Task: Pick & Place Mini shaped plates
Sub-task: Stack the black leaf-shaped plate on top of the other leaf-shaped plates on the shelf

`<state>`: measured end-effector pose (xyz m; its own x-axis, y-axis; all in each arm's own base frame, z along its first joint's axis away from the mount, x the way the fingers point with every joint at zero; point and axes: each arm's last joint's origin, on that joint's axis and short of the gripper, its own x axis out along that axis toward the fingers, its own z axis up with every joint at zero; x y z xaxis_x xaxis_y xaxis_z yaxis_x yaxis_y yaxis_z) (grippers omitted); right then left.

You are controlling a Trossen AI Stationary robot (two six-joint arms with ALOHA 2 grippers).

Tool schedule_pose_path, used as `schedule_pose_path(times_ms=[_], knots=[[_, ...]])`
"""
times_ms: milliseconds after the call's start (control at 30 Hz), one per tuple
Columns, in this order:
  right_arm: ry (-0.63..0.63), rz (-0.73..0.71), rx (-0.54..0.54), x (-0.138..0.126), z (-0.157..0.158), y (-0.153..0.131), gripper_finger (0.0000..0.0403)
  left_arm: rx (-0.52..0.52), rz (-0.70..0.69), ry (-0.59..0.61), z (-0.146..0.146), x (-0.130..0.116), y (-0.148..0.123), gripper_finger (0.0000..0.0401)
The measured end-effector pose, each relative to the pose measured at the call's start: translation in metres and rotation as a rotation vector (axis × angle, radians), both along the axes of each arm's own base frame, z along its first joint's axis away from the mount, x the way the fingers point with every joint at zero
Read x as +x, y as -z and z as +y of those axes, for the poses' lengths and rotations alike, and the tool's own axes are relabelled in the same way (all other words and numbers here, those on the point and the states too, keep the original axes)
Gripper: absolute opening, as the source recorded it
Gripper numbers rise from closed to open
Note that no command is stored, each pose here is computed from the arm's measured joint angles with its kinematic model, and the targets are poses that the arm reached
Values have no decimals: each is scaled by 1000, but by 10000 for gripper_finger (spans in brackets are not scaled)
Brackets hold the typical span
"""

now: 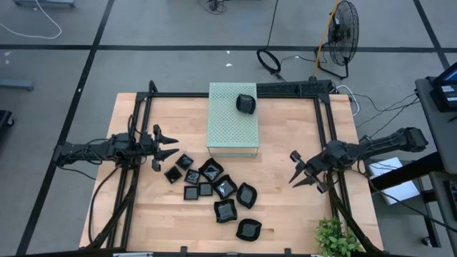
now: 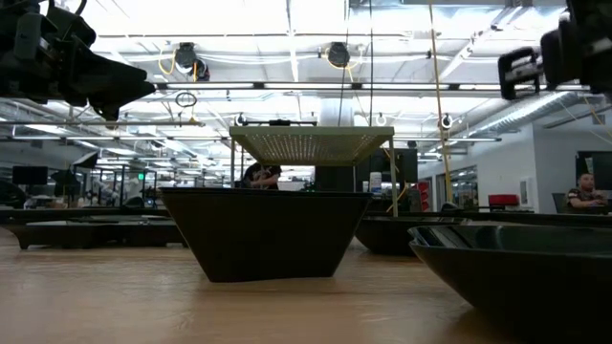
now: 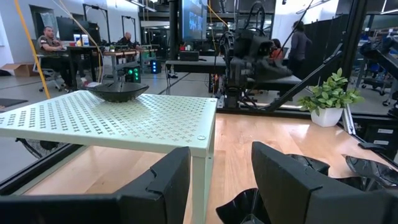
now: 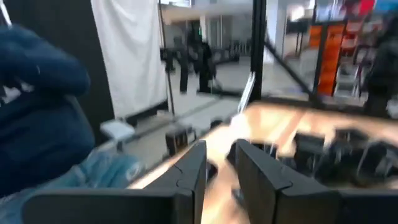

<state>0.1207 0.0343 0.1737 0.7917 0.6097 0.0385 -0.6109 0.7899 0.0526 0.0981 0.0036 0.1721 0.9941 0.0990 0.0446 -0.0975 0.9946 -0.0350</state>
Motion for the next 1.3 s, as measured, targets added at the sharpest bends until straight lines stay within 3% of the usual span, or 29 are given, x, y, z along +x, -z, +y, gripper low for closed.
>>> schedule_pose_path(times_ms=[167,367,600,1300], knots=[[58,126,61,1,2,7,73,0,1,0,0,0,0,175],[45,172,78,0,11,10,72,0,0,0,0,0,0,175],[59,152,64,-2,21,10,72,0,0,0,0,0,0,175],[-73,70,48,-5,39,5,72,0,0,0,0,0,0,175]])
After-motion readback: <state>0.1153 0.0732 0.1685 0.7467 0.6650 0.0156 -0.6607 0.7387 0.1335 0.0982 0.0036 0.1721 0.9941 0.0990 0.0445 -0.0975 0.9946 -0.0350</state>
